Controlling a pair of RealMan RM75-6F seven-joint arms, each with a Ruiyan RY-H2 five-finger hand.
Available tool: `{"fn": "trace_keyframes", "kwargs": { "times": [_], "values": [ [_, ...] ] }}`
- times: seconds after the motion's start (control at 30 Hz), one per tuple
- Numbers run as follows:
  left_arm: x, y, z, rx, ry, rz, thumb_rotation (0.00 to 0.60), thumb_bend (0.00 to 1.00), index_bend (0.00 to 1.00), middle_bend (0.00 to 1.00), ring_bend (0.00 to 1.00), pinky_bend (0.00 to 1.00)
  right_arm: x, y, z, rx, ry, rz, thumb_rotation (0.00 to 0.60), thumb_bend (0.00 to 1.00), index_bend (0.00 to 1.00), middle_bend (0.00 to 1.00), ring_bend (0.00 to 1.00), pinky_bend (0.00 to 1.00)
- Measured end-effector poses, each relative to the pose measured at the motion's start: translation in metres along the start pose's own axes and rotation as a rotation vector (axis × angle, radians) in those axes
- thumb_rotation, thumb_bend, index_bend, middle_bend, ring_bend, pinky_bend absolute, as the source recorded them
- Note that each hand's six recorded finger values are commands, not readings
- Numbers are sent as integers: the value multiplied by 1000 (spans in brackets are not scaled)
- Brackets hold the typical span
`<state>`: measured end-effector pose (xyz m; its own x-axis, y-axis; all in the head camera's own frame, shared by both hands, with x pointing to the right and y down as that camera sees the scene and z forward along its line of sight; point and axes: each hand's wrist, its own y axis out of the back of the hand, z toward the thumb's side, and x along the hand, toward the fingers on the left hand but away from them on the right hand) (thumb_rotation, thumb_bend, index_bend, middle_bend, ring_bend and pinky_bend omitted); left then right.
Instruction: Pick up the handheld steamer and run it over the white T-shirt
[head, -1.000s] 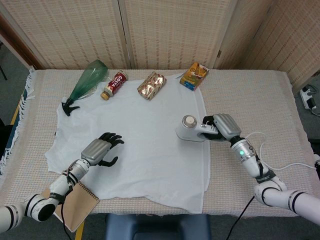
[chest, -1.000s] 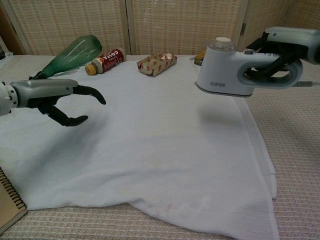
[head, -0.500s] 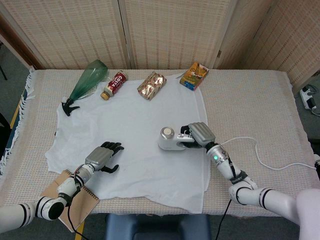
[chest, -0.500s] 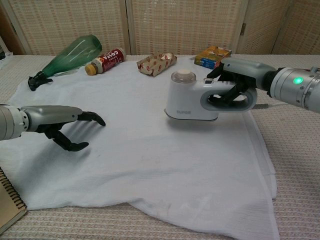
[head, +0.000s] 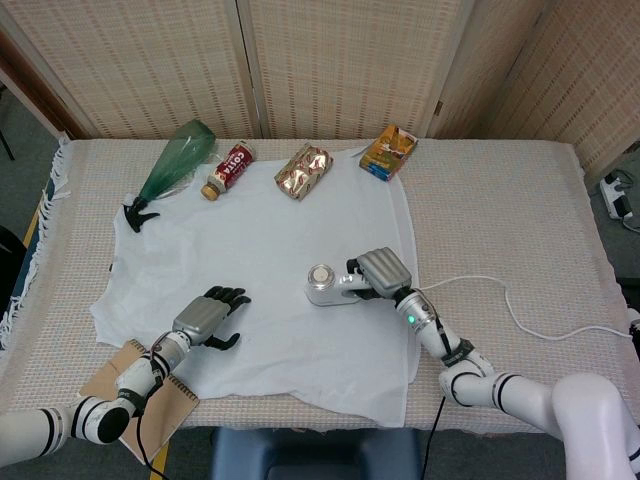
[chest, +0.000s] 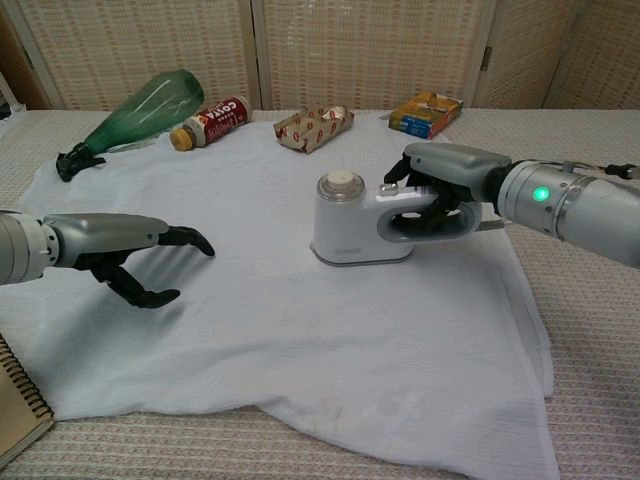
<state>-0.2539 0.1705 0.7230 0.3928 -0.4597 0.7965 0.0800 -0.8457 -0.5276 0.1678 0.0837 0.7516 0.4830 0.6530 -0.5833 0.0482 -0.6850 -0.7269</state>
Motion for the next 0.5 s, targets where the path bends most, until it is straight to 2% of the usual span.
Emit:
{"fn": "trace_keyframes", "kwargs": {
  "times": [0.37, 0.5],
  "values": [
    [-4, 4, -2, -21, 1, 8, 415, 492, 145, 72, 0, 0, 10, 12, -63, 87, -145, -22, 600, 663, 869, 896, 869, 1000],
    [-5, 4, -4, -12, 2, 14, 415, 491, 146, 72, 0, 0, 15, 22, -72, 56, -163, -58, 600, 664, 869, 896, 869, 1000]
  ]
}}
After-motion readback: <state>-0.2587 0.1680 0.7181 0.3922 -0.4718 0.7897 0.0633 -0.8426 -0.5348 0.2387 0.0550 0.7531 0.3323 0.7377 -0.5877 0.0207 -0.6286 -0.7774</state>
